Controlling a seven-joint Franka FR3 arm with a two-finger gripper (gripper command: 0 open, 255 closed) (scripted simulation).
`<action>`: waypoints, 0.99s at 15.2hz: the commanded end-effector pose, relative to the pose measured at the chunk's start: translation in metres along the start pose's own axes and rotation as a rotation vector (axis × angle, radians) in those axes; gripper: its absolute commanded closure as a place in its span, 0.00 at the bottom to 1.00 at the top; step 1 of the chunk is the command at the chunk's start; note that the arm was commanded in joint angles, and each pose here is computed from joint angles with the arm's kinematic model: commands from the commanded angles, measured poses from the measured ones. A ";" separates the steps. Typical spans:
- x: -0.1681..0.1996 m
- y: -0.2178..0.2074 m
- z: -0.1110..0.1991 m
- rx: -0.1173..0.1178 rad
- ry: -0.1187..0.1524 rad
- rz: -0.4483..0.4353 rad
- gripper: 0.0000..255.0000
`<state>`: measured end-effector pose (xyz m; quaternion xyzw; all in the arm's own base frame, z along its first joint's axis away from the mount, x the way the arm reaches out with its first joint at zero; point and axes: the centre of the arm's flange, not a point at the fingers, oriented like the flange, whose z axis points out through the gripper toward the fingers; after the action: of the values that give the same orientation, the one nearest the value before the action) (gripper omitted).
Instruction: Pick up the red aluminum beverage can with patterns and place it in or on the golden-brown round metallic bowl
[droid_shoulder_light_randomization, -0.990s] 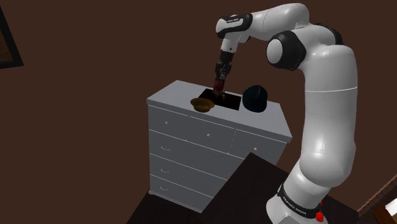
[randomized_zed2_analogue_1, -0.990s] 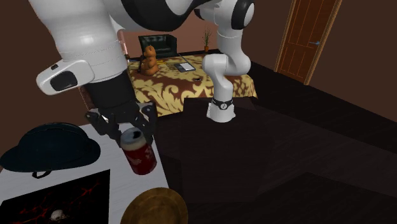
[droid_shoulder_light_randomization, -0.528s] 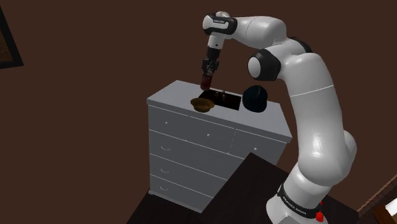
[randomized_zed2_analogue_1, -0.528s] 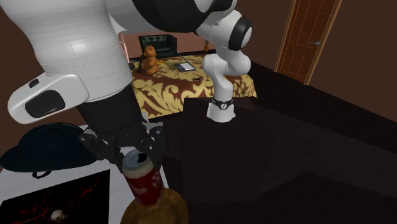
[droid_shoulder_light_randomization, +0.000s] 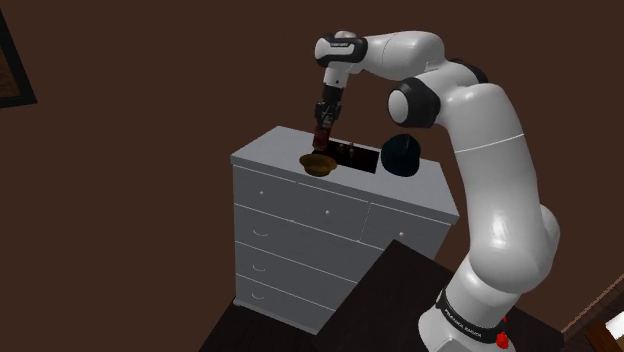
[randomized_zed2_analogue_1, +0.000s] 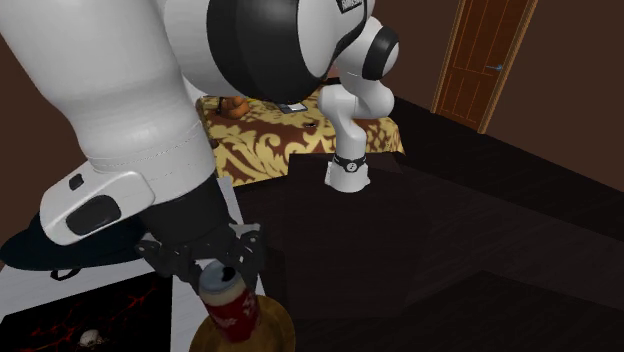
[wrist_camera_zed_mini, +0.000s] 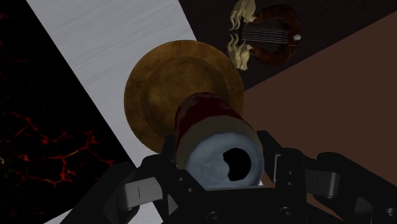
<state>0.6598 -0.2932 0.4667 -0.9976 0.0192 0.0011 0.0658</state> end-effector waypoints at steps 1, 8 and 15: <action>0.000 0.001 0.010 -0.001 0.001 0.000 1.00; 0.000 0.006 0.046 -0.001 0.001 0.000 1.00; 0.000 0.008 0.061 -0.001 0.001 0.000 1.00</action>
<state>0.6593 -0.2935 0.4051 -0.9977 0.0193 0.0009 0.0656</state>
